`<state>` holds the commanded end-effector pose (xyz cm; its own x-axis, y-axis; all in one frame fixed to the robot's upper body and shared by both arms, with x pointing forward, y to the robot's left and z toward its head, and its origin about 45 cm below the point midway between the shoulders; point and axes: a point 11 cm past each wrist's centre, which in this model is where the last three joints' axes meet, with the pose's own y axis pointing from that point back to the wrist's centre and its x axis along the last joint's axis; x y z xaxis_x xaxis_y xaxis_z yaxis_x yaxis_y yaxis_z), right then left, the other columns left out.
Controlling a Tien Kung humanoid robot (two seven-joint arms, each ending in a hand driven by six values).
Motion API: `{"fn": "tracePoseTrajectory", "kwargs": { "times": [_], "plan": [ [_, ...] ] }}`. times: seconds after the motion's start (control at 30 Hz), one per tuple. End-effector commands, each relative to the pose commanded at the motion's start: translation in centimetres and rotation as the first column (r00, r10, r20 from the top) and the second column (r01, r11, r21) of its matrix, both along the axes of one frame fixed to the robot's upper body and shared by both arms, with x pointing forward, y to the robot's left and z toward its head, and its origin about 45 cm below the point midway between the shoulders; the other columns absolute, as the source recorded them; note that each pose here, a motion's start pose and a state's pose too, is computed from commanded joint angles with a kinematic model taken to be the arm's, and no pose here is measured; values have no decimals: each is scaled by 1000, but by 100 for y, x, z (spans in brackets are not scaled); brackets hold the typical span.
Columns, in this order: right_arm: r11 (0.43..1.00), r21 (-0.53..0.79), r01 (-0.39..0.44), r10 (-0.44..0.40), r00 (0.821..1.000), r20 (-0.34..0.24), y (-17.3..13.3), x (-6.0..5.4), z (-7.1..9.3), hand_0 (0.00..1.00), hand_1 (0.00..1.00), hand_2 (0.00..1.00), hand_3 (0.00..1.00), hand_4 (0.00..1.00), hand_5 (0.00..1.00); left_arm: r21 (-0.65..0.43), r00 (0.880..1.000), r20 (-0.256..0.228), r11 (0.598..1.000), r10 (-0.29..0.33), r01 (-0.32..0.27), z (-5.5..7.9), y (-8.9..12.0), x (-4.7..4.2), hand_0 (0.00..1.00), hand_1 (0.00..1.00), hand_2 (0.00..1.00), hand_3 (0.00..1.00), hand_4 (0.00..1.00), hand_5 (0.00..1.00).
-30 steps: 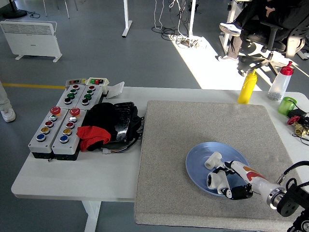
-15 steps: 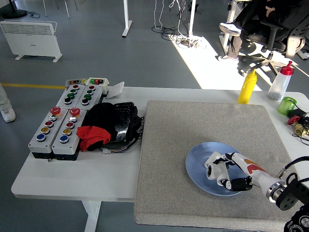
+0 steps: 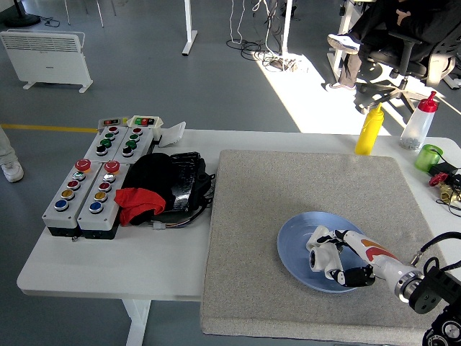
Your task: Pick pipe place plate twice
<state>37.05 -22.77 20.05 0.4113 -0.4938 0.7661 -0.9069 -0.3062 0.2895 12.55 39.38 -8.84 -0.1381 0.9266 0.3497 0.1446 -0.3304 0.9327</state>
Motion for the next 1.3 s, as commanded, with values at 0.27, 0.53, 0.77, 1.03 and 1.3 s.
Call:
{"fn": "tracePoseTrajectory", "kwargs": {
  "times": [0.27,0.53,0.77,1.03,1.3],
  "plan": [
    [1000,-11,-2,2,1000,12,-8,10,22,998,922,998,985,750,189,0,1000,1,1000,2,-2,-1,0,-1,651,613,609,604,295,998],
    [999,35,7,-9,998,65,-47,31,187,998,925,998,995,754,190,-1,1000,1,1000,1,-1,0,-3,3,651,613,608,603,295,998],
    [991,132,36,-59,984,168,-198,87,522,998,924,998,996,754,193,-1,1000,2,1000,3,-3,-1,-6,4,651,613,608,603,294,998],
    [971,217,97,-151,958,245,-455,145,776,998,926,998,981,749,192,-2,1000,1,1000,3,-3,-3,-10,0,651,613,608,603,296,998],
    [908,383,171,-288,918,272,-750,180,874,998,921,998,970,738,204,-2,1000,-3,1000,2,-2,-7,-15,-13,651,613,609,603,295,998]
  ]
}}
